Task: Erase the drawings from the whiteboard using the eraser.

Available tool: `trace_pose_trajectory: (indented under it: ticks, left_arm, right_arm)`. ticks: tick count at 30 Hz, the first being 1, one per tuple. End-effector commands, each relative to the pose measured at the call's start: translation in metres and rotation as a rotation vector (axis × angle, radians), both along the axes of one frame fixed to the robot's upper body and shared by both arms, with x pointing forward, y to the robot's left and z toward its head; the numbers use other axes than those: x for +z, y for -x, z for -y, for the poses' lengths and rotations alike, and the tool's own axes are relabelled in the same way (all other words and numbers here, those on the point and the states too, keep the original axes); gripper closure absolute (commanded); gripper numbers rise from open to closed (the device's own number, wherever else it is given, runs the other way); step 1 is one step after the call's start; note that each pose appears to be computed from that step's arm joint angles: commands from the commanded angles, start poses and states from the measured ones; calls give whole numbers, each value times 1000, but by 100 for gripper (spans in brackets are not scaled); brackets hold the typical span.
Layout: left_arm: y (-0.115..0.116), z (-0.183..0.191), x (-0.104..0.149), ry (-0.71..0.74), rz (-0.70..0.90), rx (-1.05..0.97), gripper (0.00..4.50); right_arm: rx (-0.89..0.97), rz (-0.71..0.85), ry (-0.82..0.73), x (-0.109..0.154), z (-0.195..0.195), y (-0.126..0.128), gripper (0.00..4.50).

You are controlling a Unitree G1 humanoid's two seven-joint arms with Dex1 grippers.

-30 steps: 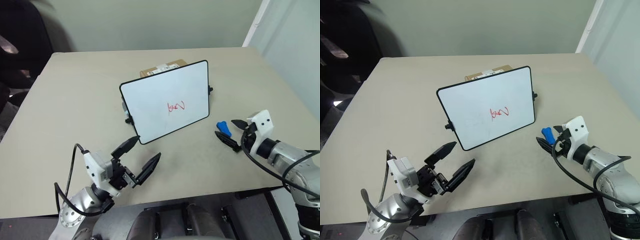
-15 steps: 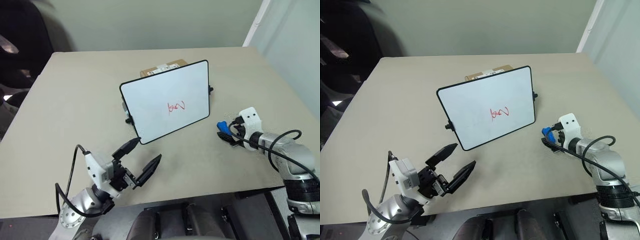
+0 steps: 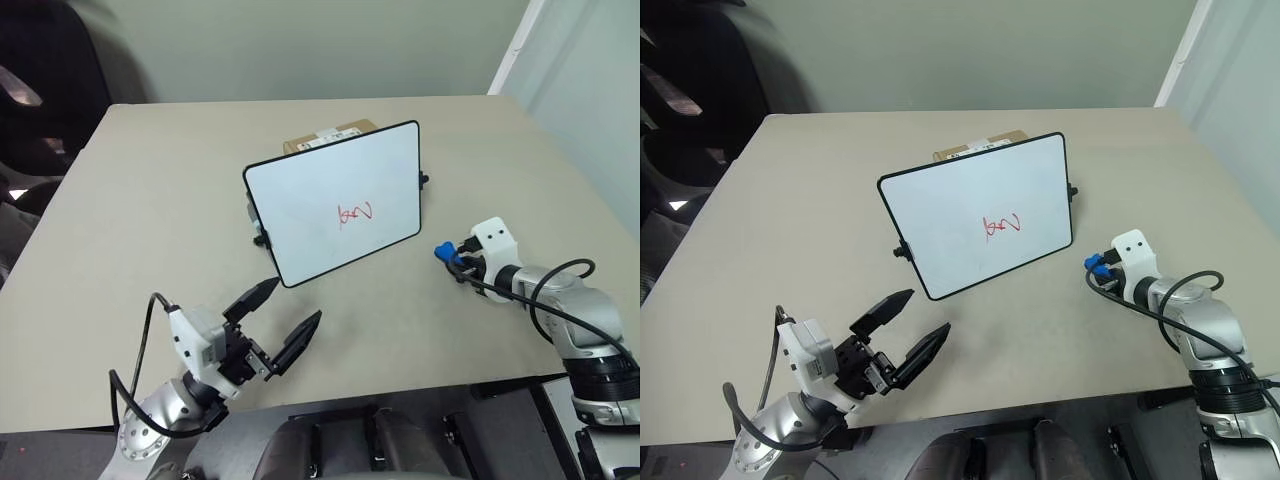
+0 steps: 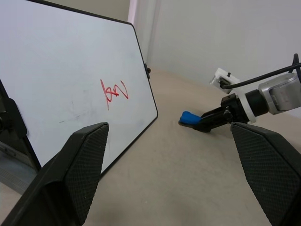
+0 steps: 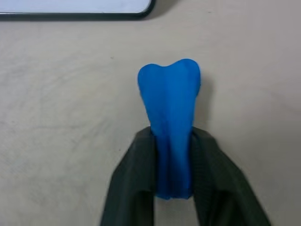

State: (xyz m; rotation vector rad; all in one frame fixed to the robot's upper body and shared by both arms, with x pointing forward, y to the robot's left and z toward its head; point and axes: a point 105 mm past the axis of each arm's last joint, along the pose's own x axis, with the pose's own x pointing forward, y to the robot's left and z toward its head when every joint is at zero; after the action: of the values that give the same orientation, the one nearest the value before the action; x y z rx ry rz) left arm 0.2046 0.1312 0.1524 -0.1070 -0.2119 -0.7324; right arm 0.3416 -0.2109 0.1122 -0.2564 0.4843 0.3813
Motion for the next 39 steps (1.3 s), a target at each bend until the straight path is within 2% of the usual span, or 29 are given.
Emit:
trace_pose_trajectory:
  ticks: [1, 5, 11, 20, 23, 30, 35, 39]
  left_arm:
    - [4, 3, 13, 13, 52, -13, 0]
    - [3, 5, 12, 9, 50, -31, 0]
    - [2, 6, 13, 11, 51, -34, 0]
    - [5, 4, 15, 10, 58, -19, 0]
    - [8, 4, 16, 9, 60, -13, 0]
    - [13, 4, 19, 17, 57, 4, 0]
    - [15, 2, 20, 24, 57, 21, 0]
    - [15, 2, 20, 27, 57, 29, 0]
  right_arm:
    - [59, 132, -15, 37, -8, 3, 396]
    - [153, 212, -54, 61, -36, 8, 396]
    - [269, 298, -117, 87, -82, 2, 396]
    - [323, 342, -148, 94, -123, -24, 396]
    - [335, 321, -142, 85, -128, -26, 396]
    - [304, 211, -91, 47, -121, -32, 396]
    - [310, 120, -45, 21, -116, -27, 396]
    - [328, 108, -25, 19, -117, -25, 396]
